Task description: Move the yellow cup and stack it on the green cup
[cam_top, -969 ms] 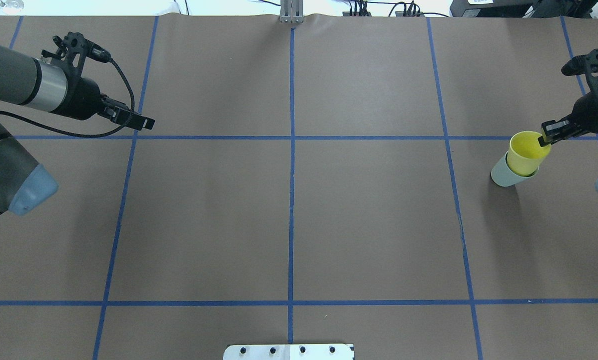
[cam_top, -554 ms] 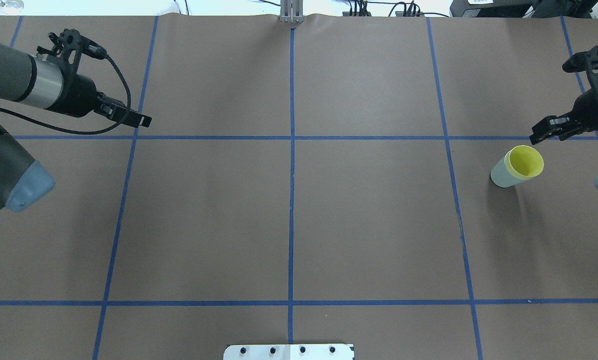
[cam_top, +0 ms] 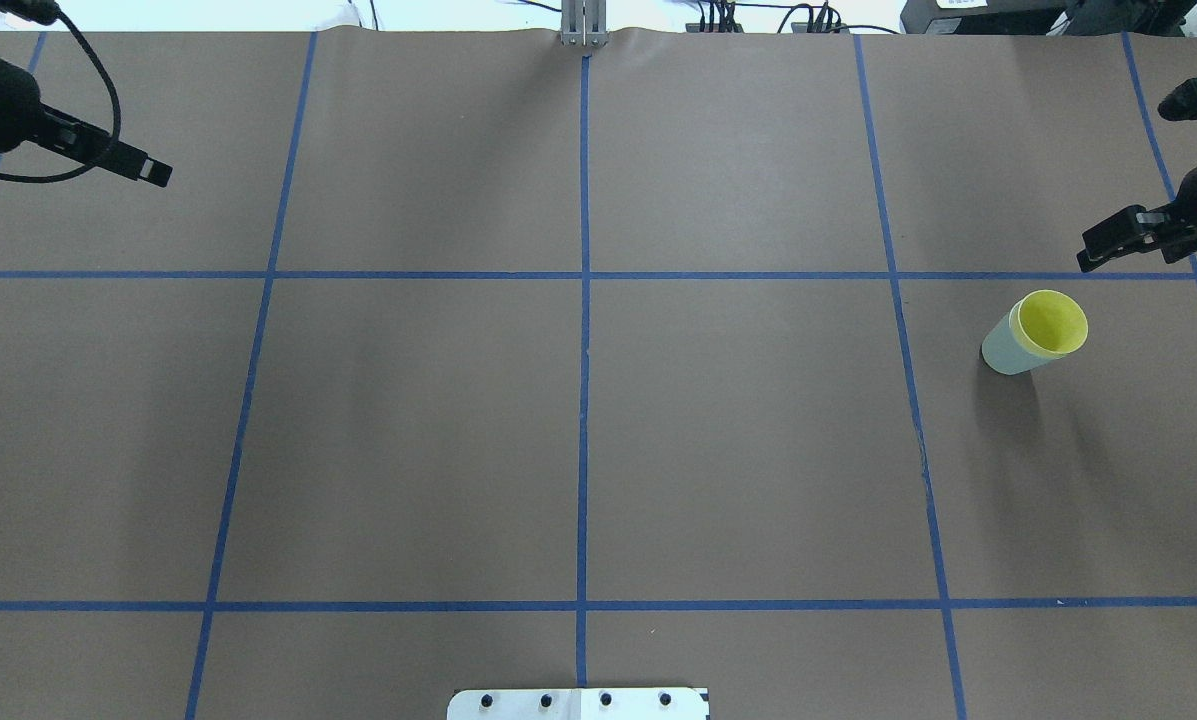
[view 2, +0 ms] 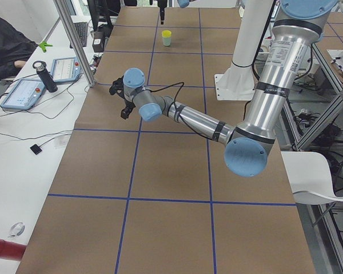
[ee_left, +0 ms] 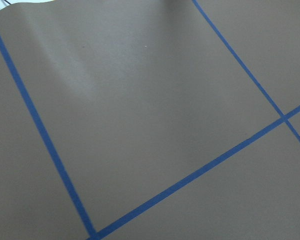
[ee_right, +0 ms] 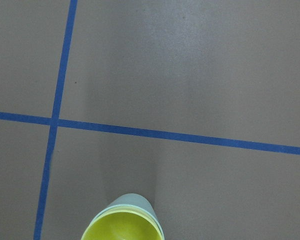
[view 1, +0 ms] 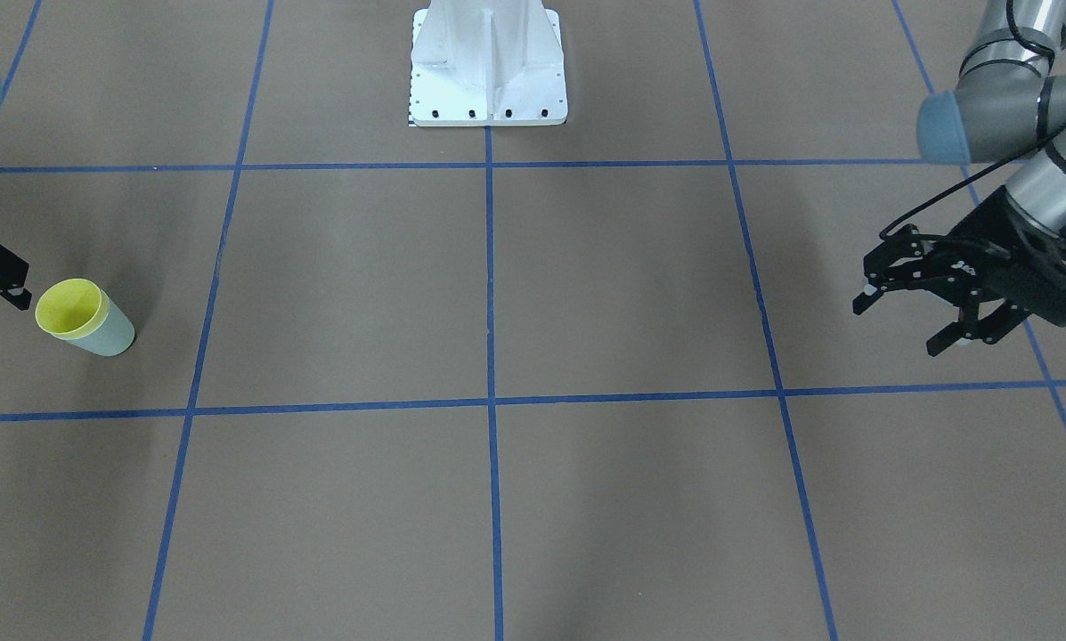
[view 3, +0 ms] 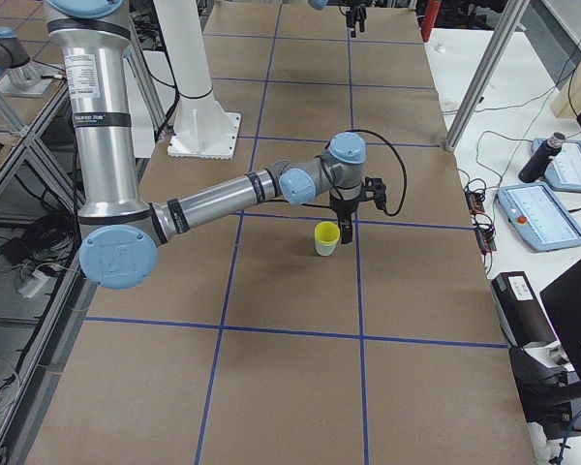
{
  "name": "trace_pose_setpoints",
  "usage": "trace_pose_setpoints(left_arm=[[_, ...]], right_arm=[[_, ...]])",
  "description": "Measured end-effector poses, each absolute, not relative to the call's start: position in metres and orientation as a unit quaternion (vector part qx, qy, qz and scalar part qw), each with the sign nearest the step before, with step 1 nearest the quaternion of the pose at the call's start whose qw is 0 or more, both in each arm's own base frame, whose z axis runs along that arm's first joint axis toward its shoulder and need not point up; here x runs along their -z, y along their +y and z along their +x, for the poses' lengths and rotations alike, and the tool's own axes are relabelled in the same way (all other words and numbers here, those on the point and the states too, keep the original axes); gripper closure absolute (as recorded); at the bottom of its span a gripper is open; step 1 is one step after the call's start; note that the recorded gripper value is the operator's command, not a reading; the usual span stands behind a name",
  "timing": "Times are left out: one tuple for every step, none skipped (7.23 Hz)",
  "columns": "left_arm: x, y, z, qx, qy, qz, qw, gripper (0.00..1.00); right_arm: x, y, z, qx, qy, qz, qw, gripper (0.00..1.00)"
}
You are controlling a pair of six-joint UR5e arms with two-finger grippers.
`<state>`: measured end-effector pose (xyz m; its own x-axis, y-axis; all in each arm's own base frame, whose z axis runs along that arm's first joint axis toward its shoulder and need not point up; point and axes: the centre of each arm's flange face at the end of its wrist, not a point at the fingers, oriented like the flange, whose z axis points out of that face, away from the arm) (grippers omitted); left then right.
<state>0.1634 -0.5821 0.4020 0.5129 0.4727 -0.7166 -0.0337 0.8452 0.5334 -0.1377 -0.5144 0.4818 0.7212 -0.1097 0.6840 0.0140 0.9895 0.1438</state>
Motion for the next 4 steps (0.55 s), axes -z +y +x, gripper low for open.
trace_pose_setpoints(left_arm=[[-0.423, -0.59, 0.125, -0.157, 0.441, 0.229, 0.854, 0.0], [-0.448, -0.595, 0.083, -0.164, 0.409, 0.218, 0.871, 0.0], [-0.468, -0.596, 0.047, -0.168, 0.379, 0.197, 0.889, 0.0], [-0.486, -0.592, 0.025, -0.167, 0.353, 0.171, 0.904, 0.0]], right_arm=[[-0.486, -0.515, -0.127, 0.042, -0.367, 0.069, 0.927, 0.0], [-0.491, -0.515, -0.116, 0.054, -0.361, 0.071, 0.928, 0.0], [-0.496, -0.516, -0.105, 0.067, -0.354, 0.071, 0.93, 0.0], [-0.502, -0.515, -0.092, 0.078, -0.348, 0.071, 0.932, 0.0]])
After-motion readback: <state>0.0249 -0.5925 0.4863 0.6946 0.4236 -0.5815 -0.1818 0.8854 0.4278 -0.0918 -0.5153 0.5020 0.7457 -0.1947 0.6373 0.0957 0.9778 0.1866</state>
